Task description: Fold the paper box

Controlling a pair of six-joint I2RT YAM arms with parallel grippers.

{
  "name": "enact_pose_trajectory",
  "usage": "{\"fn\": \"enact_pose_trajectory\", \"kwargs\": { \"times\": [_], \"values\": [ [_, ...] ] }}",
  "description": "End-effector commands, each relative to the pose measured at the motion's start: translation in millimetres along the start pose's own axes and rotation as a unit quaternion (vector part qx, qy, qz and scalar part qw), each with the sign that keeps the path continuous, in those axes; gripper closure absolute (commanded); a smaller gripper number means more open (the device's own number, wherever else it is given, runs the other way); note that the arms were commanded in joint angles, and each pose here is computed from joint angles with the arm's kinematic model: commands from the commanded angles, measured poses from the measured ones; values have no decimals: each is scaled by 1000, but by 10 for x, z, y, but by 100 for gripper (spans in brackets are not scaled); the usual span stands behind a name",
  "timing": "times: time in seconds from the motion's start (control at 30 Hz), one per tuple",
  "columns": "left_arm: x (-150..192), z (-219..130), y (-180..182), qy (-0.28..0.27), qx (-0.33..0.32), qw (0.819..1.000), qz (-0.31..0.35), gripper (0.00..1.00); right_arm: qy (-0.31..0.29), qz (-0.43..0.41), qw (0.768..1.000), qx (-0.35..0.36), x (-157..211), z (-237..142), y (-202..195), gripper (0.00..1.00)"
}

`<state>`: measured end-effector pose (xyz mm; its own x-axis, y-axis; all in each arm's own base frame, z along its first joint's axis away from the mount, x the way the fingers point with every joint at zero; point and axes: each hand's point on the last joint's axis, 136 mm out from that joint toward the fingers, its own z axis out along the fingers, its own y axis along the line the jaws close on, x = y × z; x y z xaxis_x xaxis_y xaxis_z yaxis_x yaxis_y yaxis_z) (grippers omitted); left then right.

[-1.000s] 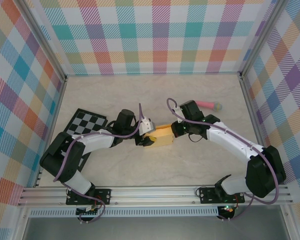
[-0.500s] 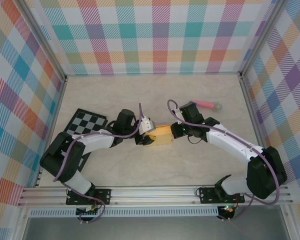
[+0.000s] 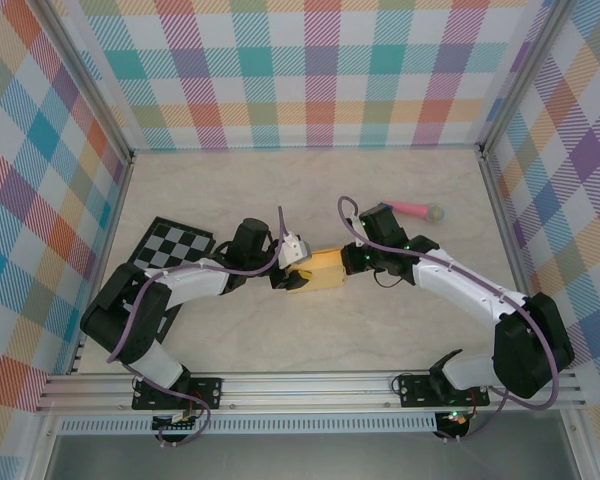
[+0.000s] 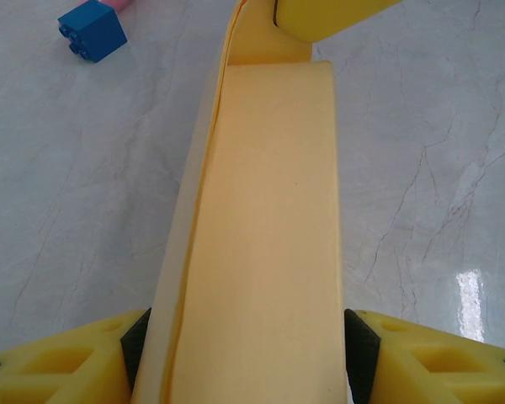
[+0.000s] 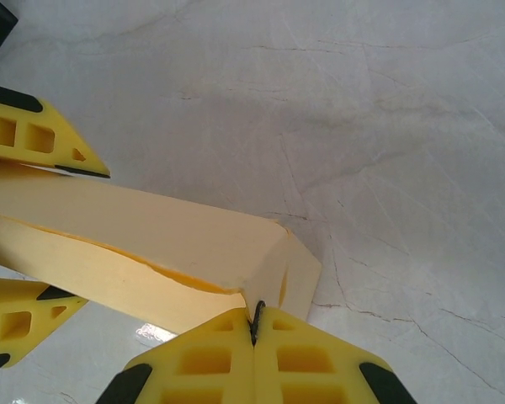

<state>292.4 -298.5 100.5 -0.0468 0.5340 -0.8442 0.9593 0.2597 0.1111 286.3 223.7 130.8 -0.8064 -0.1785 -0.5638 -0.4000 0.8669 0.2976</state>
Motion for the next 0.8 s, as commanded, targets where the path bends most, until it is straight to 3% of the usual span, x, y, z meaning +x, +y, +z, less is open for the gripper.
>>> {"fn": "enact_pose_trajectory", "kwargs": {
  "times": [0.0,0.77],
  "values": [
    [41,73,-69,11,15,1000,-4,39,-11,6,999,-34,-53,1,161,100],
    [88,81,-173,28,43,999,14,39,-9,-34,999,-30,-231,-134,233,100]
  ]
}}
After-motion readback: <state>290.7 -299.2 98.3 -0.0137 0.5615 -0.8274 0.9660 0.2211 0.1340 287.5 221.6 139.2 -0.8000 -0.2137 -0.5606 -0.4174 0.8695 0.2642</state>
